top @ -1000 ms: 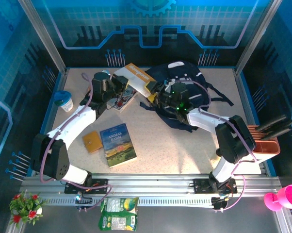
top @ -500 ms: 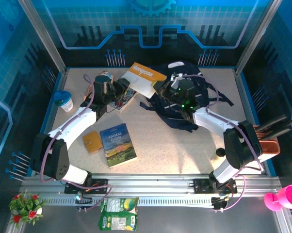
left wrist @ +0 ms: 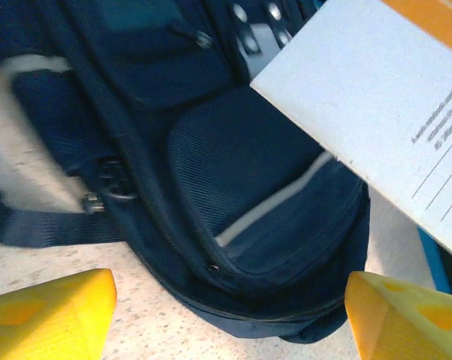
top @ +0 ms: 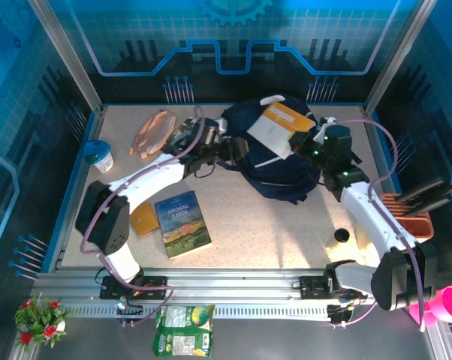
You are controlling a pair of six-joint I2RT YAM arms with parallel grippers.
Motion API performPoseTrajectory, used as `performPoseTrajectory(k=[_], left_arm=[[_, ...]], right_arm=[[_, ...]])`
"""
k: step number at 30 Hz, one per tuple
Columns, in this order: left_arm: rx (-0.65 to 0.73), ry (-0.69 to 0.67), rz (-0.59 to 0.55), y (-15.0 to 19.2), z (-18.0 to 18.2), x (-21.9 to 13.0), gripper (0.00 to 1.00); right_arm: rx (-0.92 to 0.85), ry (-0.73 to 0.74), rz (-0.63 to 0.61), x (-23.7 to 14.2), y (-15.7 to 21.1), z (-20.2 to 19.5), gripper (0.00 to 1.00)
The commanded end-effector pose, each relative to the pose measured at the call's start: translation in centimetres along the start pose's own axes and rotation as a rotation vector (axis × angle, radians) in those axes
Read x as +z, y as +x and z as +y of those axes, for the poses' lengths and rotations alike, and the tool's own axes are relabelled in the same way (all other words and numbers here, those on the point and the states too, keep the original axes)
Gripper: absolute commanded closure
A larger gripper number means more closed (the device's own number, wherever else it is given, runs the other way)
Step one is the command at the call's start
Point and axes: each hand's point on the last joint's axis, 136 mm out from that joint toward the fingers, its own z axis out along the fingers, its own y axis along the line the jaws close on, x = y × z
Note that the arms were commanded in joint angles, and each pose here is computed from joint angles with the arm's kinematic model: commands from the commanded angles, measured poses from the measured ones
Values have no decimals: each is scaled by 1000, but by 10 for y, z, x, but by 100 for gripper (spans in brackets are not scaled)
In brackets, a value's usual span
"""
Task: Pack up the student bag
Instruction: Open the student bag at the top-center of the table.
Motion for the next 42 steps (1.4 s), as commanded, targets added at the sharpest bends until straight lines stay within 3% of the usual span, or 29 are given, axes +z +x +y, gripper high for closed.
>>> performPoseTrajectory(k=[1,10,16,21,32,34,36,42], left_arm=[[253,-7,60,9,-19,18,18],[601,6,236,47,-60,84,22],[691,20,274,60,-72,116,27],[741,-8,334,76,-62,139,32],[753,-181,296,66,-35,157,63],[749,-203,274,60,-35,155,75],[746,-214,244,49,-40,150,84],[719,-184,130,8,-68,118,96]], right_arm=[[-54,153,-6,-24,-3,-36,100],[-29,329,-66,-70,-27,-71,100],[11,368,-90,-82,-30,-85,100],[33,381,-88,-85,-28,-91,100],[34,374,-104,-90,-34,-88,100],[29,385,-108,-92,-36,-88,100],[18,416,-119,-98,-39,-90,100],[-24,547,-173,-128,-49,-98,100]])
